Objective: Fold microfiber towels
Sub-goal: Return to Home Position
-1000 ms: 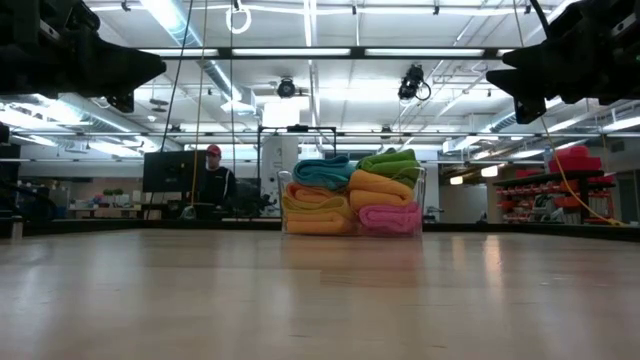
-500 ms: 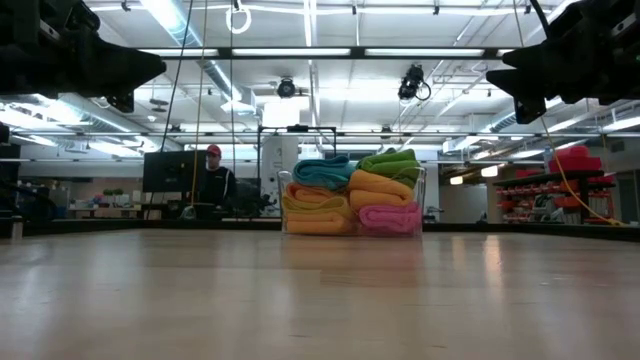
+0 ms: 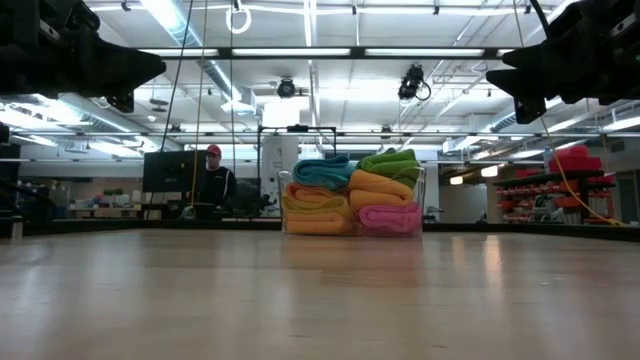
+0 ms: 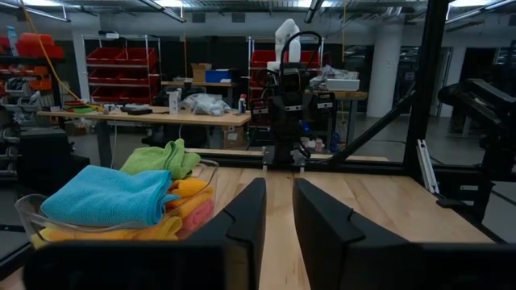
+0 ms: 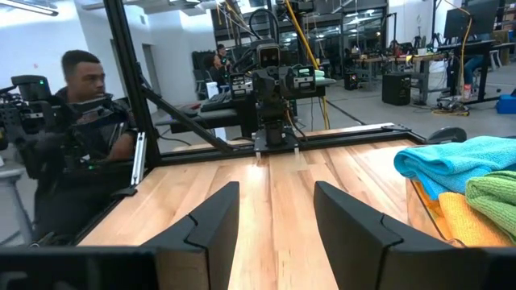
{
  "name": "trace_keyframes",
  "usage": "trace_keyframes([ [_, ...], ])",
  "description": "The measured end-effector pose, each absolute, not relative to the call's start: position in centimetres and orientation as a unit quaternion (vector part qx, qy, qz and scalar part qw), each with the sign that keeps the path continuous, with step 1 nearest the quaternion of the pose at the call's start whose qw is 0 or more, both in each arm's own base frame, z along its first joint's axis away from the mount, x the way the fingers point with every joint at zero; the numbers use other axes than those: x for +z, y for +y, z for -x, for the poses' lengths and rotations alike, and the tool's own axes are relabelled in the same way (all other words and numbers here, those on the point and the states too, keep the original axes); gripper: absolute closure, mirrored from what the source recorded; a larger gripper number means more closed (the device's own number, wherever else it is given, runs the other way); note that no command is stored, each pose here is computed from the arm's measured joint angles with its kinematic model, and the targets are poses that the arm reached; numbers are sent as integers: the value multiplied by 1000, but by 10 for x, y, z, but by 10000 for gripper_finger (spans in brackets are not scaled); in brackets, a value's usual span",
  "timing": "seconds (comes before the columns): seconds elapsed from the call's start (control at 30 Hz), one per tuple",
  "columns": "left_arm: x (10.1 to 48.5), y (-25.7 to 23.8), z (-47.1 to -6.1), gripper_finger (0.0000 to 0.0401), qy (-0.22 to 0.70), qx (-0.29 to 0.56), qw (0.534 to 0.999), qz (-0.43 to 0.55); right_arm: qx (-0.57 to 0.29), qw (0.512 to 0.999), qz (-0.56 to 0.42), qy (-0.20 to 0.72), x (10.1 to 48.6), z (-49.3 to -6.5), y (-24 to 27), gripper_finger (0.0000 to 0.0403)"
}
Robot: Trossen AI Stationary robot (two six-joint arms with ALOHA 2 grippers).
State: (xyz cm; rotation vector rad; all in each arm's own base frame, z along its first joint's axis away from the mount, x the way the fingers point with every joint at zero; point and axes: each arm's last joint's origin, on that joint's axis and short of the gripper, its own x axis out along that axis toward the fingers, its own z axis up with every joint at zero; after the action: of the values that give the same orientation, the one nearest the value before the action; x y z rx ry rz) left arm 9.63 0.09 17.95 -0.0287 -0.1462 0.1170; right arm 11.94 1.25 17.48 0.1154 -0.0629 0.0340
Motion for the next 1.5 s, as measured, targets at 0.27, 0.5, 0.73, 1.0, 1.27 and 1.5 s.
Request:
trace_keyframes([
  [0.27,180,1,-96,323,-73,58,996,14,17,998,-58,-31,175,-119,12,233],
  [0.5,180,1,-96,332,-73,59,996,14,17,998,-58,-31,175,-119,12,233],
  [0.73,180,1,-96,325,-73,58,996,14,17,998,-58,-31,175,-119,12,233],
  [1.0,180,1,-96,324,-73,59,996,14,17,998,-58,-31,175,-119,12,233],
  [1.27,180,1,-96,329,-73,58,996,14,17,998,-58,-31,175,-119,12,233],
  [1.5,180,1,-96,322,-73,58,996,14,17,998,-58,-31,175,-119,13,233],
])
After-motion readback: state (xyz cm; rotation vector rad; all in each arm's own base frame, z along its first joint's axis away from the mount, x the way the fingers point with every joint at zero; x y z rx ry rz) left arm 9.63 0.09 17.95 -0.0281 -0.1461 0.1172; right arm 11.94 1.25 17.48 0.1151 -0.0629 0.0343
